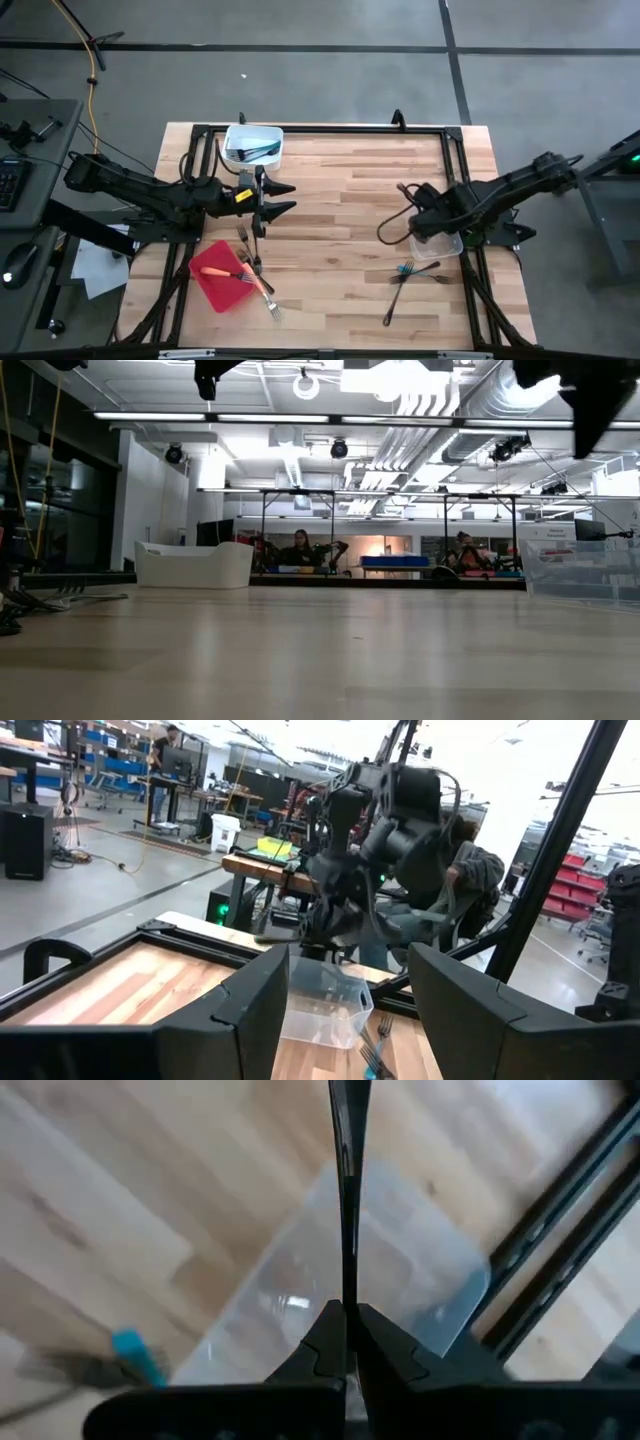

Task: Sort silverware by color (type)
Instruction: Put the black fork into the transparent bin

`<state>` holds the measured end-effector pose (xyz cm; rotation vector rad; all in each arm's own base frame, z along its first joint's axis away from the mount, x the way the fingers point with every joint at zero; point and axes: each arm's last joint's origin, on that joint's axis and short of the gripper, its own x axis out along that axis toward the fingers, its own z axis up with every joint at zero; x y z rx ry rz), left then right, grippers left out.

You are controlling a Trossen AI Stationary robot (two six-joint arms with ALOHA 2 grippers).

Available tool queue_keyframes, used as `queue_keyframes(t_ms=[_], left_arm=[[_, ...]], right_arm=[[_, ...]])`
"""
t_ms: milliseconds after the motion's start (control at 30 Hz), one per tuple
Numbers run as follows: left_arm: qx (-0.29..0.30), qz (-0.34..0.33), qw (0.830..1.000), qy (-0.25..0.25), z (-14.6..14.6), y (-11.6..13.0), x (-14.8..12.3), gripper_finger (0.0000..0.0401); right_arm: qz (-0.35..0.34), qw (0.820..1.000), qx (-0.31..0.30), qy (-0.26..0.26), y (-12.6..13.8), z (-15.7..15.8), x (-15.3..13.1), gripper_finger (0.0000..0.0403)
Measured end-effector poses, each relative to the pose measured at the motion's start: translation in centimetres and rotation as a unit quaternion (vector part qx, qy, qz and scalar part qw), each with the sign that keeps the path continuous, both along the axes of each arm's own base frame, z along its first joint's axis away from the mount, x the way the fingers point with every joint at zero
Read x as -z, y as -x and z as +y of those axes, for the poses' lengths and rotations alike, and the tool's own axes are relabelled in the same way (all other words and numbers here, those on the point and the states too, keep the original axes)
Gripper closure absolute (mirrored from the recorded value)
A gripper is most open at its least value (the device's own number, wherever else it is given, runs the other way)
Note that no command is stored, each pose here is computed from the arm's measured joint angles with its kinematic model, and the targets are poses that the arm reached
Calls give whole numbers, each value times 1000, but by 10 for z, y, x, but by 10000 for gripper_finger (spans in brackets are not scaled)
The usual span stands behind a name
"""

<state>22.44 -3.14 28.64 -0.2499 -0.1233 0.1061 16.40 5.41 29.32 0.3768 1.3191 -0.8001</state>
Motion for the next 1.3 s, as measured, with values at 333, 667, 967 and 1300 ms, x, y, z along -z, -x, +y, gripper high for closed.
queue_keyframes(t_ms=[333,667,967,1300], left_arm=[[0,0,1000,0,0,0,0,204],[-3,0,1000,0,0,0,0,204],[-4,0,1000,1,0,0,0,204],[-4,0,1000,1,0,0,0,204]], right_arm=[[36,989,46,-135,44,-4,57,403],[10,987,47,-152,46,-15,69,403],[0,982,112,-151,42,-31,69,403],[33,980,133,-145,32,-36,77,403]])
